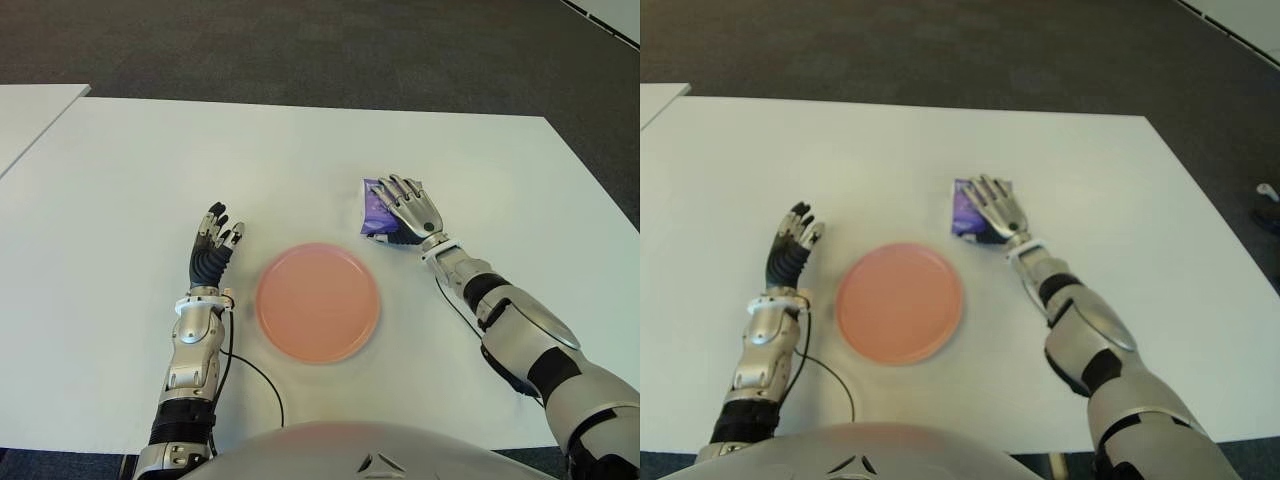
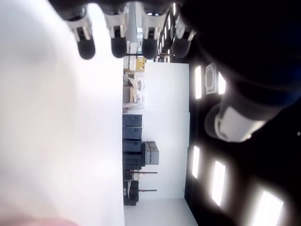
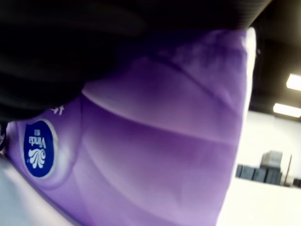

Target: Put the tissue paper into the plate.

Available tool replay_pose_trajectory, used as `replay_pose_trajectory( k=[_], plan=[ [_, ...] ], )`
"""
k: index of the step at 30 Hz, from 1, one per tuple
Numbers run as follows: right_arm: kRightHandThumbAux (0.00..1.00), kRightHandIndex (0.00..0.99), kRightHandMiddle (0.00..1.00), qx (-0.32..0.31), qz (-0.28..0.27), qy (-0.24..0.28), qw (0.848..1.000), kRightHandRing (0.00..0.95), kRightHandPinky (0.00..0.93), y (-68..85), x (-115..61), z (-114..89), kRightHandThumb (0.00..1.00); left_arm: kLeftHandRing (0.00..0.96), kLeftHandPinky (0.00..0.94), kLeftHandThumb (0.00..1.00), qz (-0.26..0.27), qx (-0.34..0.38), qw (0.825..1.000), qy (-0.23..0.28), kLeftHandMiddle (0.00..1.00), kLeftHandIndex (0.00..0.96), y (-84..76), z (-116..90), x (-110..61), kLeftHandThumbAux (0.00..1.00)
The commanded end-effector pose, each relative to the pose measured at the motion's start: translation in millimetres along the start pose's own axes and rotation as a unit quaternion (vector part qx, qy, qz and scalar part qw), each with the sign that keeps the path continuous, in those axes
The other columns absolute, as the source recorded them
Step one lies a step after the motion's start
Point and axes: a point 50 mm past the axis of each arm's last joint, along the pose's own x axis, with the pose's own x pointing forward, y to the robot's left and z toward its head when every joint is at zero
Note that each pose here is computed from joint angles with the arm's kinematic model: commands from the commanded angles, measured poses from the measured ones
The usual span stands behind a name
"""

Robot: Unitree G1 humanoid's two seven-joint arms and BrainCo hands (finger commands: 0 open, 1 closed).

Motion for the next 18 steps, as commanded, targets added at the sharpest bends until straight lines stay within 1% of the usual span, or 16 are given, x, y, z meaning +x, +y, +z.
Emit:
replay_pose_trajectory(
  k=[1, 5, 8, 9, 11, 13, 14, 15, 16, 17, 18],
  plan=[
    [0.586, 0.000, 0.025, -0.002, 0.105, -0.104, 0.989, 0.006, 0.004, 46.1, -61.1, 60.2, 0.356, 0.000, 0.000, 0.000, 0.009, -0.002, 1.000, 0.020, 0.001, 0.000, 4.4, -5.2, -2.7, 0.576],
    [0.616, 0.000, 0.055, 0.027, 0.092, -0.086, 0.992, 0.038, 0.057, 45.2, -61.7, 63.3, 0.351, 0.000, 0.000, 0.000, 0.009, 0.000, 1.000, 0.021, 0.000, 0.000, 4.8, -5.3, -2.2, 0.576],
    [0.630, 0.022, 0.116, 0.047, 0.086, -0.076, 0.992, 0.115, 0.163, 44.7, -62.0, 65.3, 0.389, 0.000, 0.000, 0.000, 0.009, 0.000, 1.000, 0.021, 0.000, 0.000, 4.9, -5.3, -1.7, 0.572],
    [0.631, 0.025, 0.123, 0.059, 0.085, -0.070, 0.992, 0.125, 0.176, 44.5, -62.1, 65.9, 0.394, 0.000, 0.000, 0.000, 0.009, 0.000, 1.000, 0.021, 0.000, 0.000, 5.0, -5.2, -1.5, 0.571],
    [0.628, 0.143, 0.222, 0.081, 0.085, -0.058, 0.991, 0.239, 0.299, 44.2, -62.1, 66.9, 0.507, 0.000, 0.000, 0.000, 0.009, 0.001, 1.000, 0.021, 0.000, 0.000, 4.9, -5.2, -1.3, 0.565],
    [0.623, 0.201, 0.273, 0.100, 0.085, -0.048, 0.990, 0.297, 0.358, 44.0, -61.7, 67.8, 0.565, 0.000, 0.000, 0.000, 0.009, 0.002, 1.000, 0.020, 0.000, 0.000, 4.9, -5.2, -1.2, 0.563],
    [0.641, 0.244, 0.297, 0.118, 0.088, -0.039, 0.988, 0.322, 0.381, 43.7, -60.9, 67.7, 0.593, 0.000, 0.000, 0.000, 0.009, 0.004, 1.000, 0.020, 0.000, 0.000, 5.0, -5.1, -1.1, 0.562],
    [0.657, 0.296, 0.365, 0.130, 0.090, -0.033, 0.987, 0.405, 0.455, 43.5, -60.3, 67.6, 0.679, 0.000, 0.000, 0.000, 0.009, 0.006, 1.000, 0.020, 0.000, 0.000, 5.1, -5.0, -1.0, 0.561],
    [0.667, 0.329, 0.408, 0.137, 0.091, -0.029, 0.986, 0.458, 0.502, 43.3, -59.9, 67.5, 0.734, 0.000, 0.000, 0.000, 0.009, 0.007, 1.000, 0.020, 0.000, 0.000, 5.1, -4.9, -0.9, 0.561],
    [0.670, 0.341, 0.424, 0.144, 0.092, -0.025, 0.985, 0.477, 0.519, 43.0, -59.4, 67.1, 0.754, 0.000, 0.000, 0.000, 0.010, 0.007, 1.000, 0.020, 0.000, 0.000, 5.2, -4.9, -0.8, 0.560],
    [0.676, 0.355, 0.451, 0.147, 0.092, -0.024, 0.985, 0.525, 0.562, 42.8, -59.2, 66.9, 0.782, 0.000, 0.000, 0.000, 0.010, 0.008, 1.000, 0.020, 0.000, 0.000, 5.2, -4.9, -0.8, 0.561]
  ],
)
